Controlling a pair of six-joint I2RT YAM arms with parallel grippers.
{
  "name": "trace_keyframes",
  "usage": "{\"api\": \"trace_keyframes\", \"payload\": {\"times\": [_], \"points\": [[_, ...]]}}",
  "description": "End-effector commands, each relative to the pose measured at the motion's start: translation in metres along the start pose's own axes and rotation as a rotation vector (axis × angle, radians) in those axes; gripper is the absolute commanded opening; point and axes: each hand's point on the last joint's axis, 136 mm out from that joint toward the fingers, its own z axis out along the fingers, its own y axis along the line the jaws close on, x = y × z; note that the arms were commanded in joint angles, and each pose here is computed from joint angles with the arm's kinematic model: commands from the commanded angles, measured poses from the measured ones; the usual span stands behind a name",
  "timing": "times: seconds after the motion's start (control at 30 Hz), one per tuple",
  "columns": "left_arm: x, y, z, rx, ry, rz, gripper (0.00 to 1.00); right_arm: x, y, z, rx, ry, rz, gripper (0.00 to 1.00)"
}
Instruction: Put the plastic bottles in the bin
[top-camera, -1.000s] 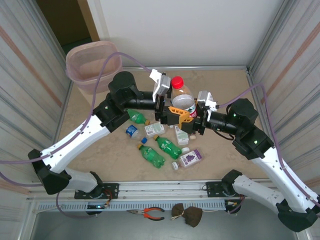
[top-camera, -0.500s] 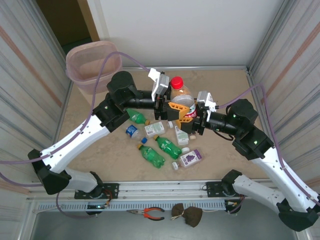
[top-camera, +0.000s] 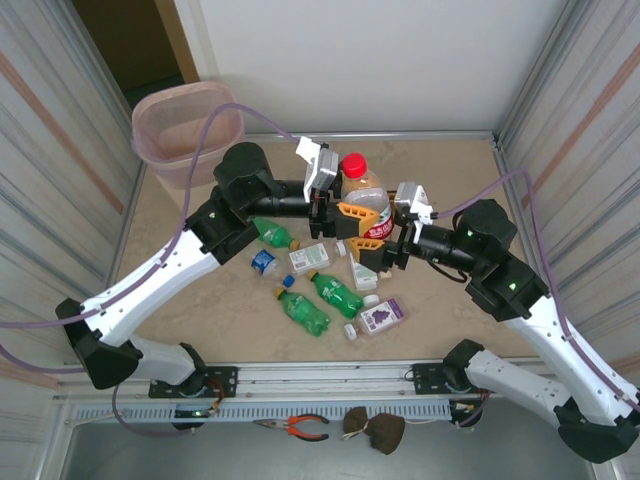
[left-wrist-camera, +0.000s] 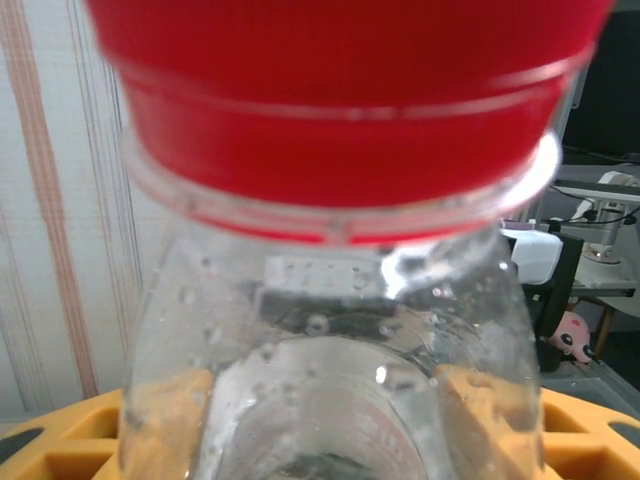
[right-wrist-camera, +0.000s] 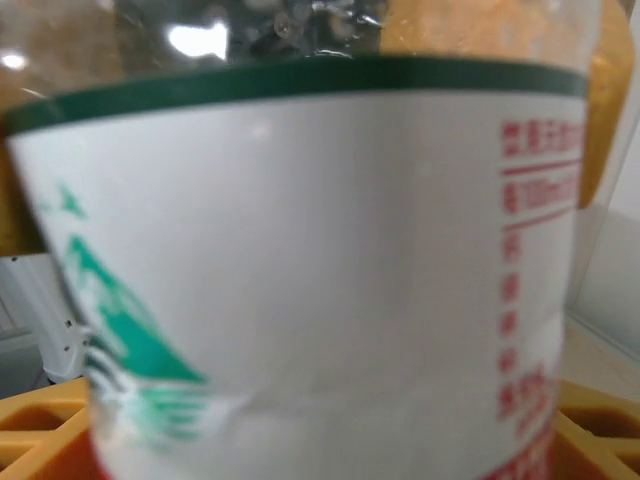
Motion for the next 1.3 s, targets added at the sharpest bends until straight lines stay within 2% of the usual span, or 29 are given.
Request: {"api": "trace_keyframes", "payload": {"times": [0.0,0.27,0.47,0.7,1.0,1.17,1.27], "points": [[-0.009,0.003,-0.011,-0.048,-0.01,0.047,0.56,-0.012,0.003,-0.011,0.023,-0.025,-0.006,0.81],[-0.01,0.035,-0.042,-0.233,0.043,0.062,0.56,-0.01,0.0,-0.024,0.082,-0.021,0.002,0.81],[-0.008,0.075,-0.085,-0.461,0.146,0.067,0.57,-0.01,-0.001,-0.031,0.107,-0.021,0.004,0.79],[-0.014,0.135,-0.167,-0.765,0.175,-0.015,0.57,-0.011,-0.002,-0.031,0.115,-0.021,0.003,0.78],[-0.012,0.212,-0.286,-1.103,0.153,-0.168,0.55,-0.011,-0.003,-0.032,0.122,-0.018,0.008,0.77],[-0.002,0.25,-0.346,-1.28,0.157,-0.266,0.54,-0.01,-0.003,-0.033,0.128,-0.008,0.012,0.77],[0.01,0.266,-0.368,-1.378,0.205,-0.278,0.55,-0.008,-0.005,-0.033,0.14,-0.002,0.018,0.76]]}}
